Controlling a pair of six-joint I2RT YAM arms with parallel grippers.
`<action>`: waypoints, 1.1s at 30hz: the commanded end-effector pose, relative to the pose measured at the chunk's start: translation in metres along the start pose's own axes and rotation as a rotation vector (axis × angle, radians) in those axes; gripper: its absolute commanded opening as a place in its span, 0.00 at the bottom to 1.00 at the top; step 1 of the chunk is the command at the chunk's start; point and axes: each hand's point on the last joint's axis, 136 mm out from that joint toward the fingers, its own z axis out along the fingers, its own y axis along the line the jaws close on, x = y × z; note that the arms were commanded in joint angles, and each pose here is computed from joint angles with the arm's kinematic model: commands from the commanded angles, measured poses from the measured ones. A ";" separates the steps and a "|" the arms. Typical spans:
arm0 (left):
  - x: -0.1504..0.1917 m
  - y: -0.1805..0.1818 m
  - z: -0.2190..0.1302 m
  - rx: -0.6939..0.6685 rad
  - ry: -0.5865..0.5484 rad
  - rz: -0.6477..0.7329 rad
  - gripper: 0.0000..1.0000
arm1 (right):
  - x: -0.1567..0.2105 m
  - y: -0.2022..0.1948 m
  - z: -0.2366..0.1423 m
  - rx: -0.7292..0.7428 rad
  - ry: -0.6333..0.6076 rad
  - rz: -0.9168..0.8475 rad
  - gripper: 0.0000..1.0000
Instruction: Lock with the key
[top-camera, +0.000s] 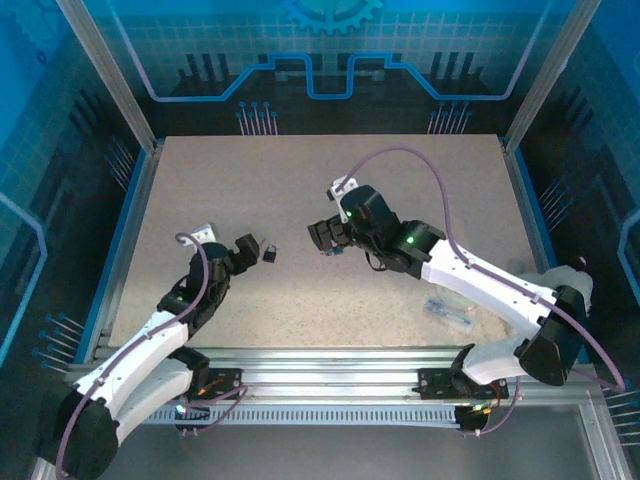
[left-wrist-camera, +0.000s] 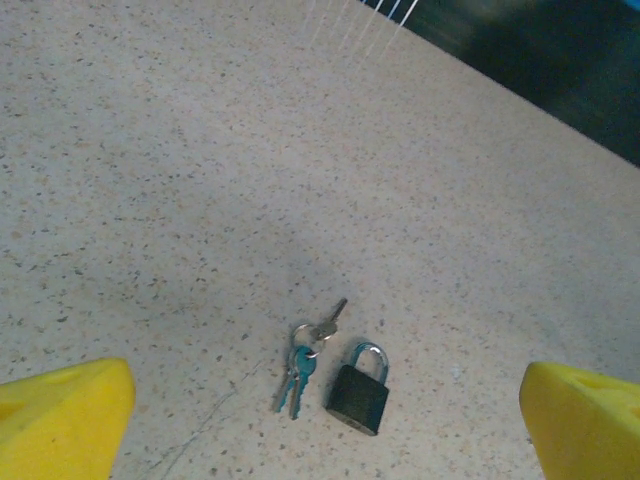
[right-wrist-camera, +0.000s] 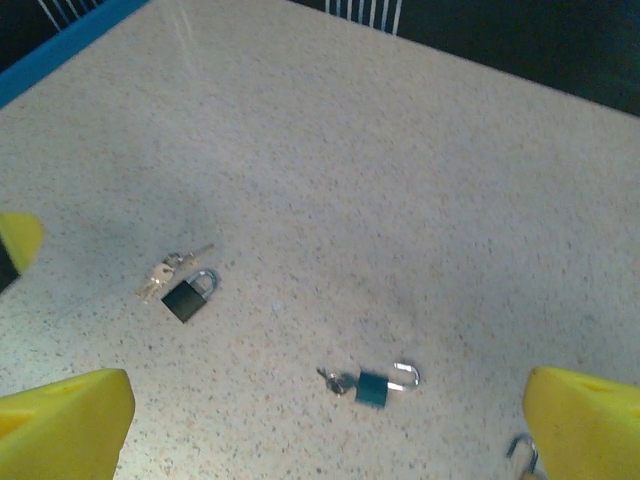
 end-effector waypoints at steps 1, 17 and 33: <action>0.002 0.000 -0.002 0.032 -0.008 -0.062 0.99 | 0.009 -0.014 0.003 0.071 0.005 0.124 1.00; 0.021 0.023 -0.017 -0.023 0.046 -0.147 0.99 | 0.093 -0.025 0.033 0.248 0.195 0.573 1.00; 0.025 0.014 -0.012 0.019 0.060 -0.148 0.99 | 0.140 -0.011 0.077 0.423 0.397 0.816 0.94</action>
